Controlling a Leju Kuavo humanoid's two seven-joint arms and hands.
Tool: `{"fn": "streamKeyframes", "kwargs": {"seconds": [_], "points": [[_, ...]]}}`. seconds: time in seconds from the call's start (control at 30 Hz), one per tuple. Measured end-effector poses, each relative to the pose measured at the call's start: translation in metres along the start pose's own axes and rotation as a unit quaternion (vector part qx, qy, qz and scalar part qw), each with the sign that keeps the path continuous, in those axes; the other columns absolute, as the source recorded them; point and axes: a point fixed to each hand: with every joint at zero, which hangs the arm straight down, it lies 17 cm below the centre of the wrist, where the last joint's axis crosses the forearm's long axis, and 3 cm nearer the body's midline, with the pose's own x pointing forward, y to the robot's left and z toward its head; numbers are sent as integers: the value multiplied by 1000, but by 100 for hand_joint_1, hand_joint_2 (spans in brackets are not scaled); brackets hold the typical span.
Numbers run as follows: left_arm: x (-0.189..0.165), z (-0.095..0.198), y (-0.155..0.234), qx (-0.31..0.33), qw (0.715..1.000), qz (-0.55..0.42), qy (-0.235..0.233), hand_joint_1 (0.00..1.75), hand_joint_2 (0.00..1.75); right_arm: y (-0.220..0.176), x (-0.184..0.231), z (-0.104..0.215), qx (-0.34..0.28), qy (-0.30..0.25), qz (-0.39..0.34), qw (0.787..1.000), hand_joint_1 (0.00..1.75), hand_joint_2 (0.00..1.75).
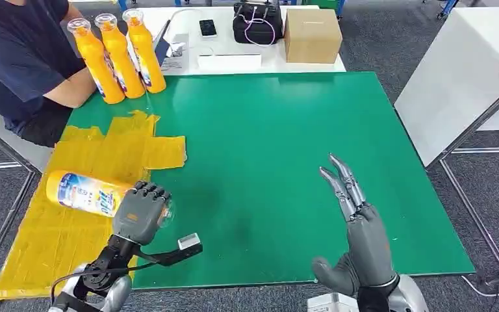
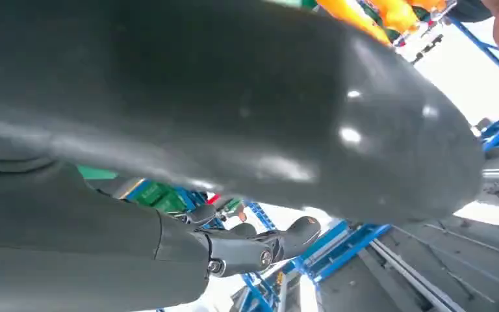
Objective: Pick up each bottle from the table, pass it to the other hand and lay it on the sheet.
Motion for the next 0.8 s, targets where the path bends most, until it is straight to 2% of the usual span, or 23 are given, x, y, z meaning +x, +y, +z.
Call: {"fn": "streamKeyframes", "kwargs": {"seconds": [0.2,0.33,0.37,0.47,0.57,0.8], "points": [[-2,6,-32,-46,999,-16,-11,175,175,-1,-1,0,0,1,4,1000,0,0],[-8,14,-62,-107,994,-34,-7,175,175,-1,-2,-1,1,3,4,1000,0,0],[-9,16,-70,-124,991,-39,-5,0,175,-1,-2,-1,0,4,4,1000,0,0],[-13,19,-87,-165,985,-47,2,0,175,0,-3,-4,4,9,0,1000,0,0],[-17,10,-93,-182,983,-34,10,0,175,-2,-4,-9,0,11,-1,1000,0,0],[-17,-2,-87,-175,984,-21,13,0,175,-3,-4,-13,-1,13,-2,1000,0,0]]}}
